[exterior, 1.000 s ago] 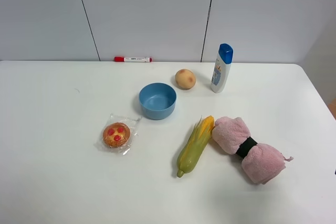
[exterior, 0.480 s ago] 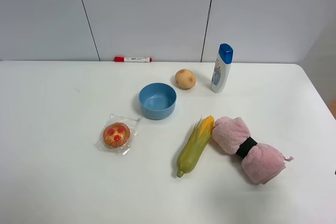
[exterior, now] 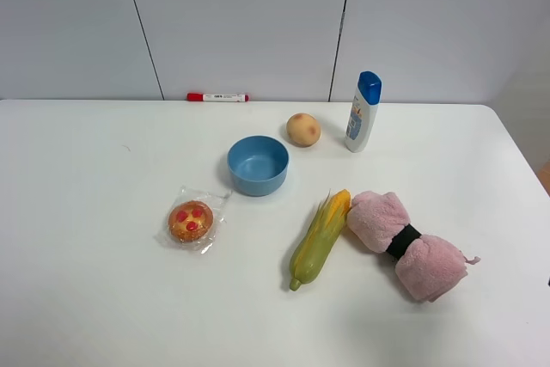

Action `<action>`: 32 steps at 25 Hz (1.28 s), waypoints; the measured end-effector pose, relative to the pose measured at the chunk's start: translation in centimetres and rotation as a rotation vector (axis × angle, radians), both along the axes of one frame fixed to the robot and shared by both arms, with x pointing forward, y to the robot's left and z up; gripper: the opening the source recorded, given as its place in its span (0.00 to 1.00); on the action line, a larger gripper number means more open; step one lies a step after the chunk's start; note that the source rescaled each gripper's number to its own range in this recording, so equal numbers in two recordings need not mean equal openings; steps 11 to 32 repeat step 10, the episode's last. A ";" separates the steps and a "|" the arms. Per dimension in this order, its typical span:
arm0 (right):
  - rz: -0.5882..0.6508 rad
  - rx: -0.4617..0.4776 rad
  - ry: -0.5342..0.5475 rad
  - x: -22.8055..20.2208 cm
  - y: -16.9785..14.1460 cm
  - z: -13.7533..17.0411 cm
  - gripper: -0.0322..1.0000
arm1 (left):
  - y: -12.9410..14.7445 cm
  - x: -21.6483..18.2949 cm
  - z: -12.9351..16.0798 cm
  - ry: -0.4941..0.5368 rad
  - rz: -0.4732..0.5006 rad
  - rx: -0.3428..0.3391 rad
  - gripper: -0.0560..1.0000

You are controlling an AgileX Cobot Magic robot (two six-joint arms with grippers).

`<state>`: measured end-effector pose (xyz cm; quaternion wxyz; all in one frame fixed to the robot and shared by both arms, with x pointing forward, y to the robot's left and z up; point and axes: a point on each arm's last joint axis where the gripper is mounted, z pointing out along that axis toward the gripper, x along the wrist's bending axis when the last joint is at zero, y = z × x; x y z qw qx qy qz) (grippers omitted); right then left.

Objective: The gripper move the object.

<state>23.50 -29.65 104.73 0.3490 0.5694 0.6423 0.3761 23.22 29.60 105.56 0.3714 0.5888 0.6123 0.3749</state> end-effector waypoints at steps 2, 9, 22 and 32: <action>0.000 0.000 0.000 0.0 0.0 0.0 1.00 | 0.0 0.0 0.0 0.000 0.000 0.000 0.87; 0.000 0.000 0.000 0.0 0.0 0.0 1.00 | 0.0 0.0 0.0 0.000 0.000 0.000 0.87; 0.000 0.000 0.000 0.0 0.0 0.0 1.00 | 0.0 0.0 0.0 0.000 0.000 0.000 0.87; 0.000 0.000 0.000 0.0 0.0 0.0 1.00 | 0.0 0.0 0.0 0.000 0.000 0.000 0.87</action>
